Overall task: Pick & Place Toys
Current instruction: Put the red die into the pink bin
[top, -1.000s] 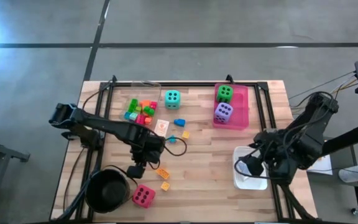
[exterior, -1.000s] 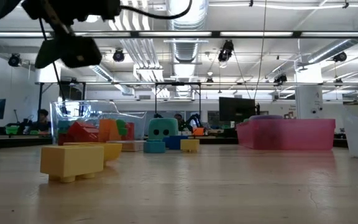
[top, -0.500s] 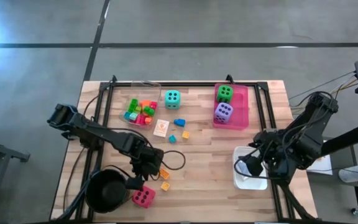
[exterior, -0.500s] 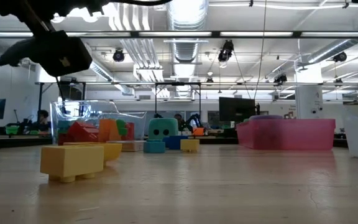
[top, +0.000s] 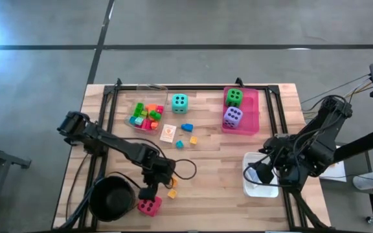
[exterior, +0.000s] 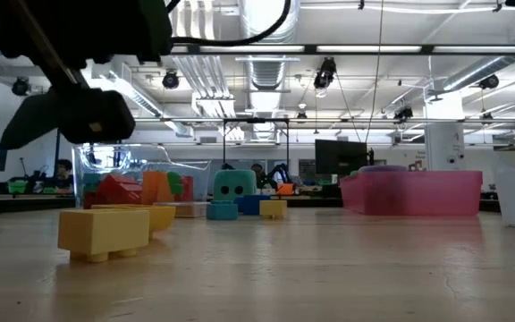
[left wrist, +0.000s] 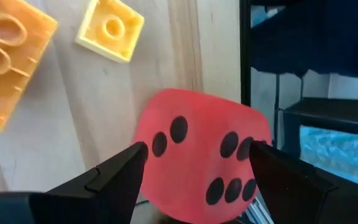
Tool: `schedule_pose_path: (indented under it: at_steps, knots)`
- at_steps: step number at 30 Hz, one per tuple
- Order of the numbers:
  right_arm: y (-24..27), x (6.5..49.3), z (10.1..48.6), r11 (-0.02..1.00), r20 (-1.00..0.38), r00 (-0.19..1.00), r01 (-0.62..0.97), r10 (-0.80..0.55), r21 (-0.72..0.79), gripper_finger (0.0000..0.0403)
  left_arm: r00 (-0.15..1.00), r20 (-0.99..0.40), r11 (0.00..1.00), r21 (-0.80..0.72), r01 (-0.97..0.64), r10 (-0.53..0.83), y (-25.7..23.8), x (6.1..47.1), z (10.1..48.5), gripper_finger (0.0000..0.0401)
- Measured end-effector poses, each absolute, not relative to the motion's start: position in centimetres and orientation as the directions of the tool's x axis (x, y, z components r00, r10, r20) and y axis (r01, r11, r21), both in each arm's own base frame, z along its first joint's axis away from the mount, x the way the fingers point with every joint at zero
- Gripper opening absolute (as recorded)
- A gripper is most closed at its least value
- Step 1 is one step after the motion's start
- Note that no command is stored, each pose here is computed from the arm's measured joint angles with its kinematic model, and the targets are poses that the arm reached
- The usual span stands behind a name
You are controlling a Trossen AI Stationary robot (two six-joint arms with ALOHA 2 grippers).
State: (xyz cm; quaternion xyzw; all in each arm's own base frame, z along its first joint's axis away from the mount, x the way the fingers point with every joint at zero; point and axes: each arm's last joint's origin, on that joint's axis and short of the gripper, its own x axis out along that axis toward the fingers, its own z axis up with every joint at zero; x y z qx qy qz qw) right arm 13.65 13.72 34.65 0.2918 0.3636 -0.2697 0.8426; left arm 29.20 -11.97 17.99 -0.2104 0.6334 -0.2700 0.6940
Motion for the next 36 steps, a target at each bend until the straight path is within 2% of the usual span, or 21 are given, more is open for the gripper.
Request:
schedule_pose_path:
  at_steps: [6, 19, 23, 28, 36]
  knots:
    - [13.8, 13.7, 34.7, 0.687, -0.77, 0.594, 0.661, -0.232, 0.302, 0.0378, -0.004, -0.748, 0.742, -0.659, 0.123, -0.664, -12.7, 28.8, 17.3, 0.0293]
    - [13.9, 13.8, 34.7, 0.699, -0.77, 0.598, 0.649, -0.224, 0.3, 0.0378, -0.068, -0.768, 0.757, -0.64, 0.132, -0.637, -13.5, 28.4, 15.2, 0.0287]
    - [13.9, 13.8, 34.7, 0.699, -0.77, 0.598, 0.649, -0.224, 0.3, 0.0378, -0.073, -0.768, 0.755, -0.639, 0.147, -0.636, -13.5, 28.5, 15.0, 0.0245]
    - [13.9, 13.8, 34.7, 0.699, -0.77, 0.598, 0.649, -0.224, 0.3, 0.0378, -0.065, -0.778, 0.764, -0.627, 0.154, -0.625, -13.5, 28.5, 14.9, 0.015]
    - [13.9, 13.8, 34.7, 0.711, -0.768, 0.599, 0.641, -0.228, 0.289, 0.0378, -0.072, -0.766, 0.748, -0.641, 0.173, -0.639, -13.5, 28.5, 15.0, 0.0139]
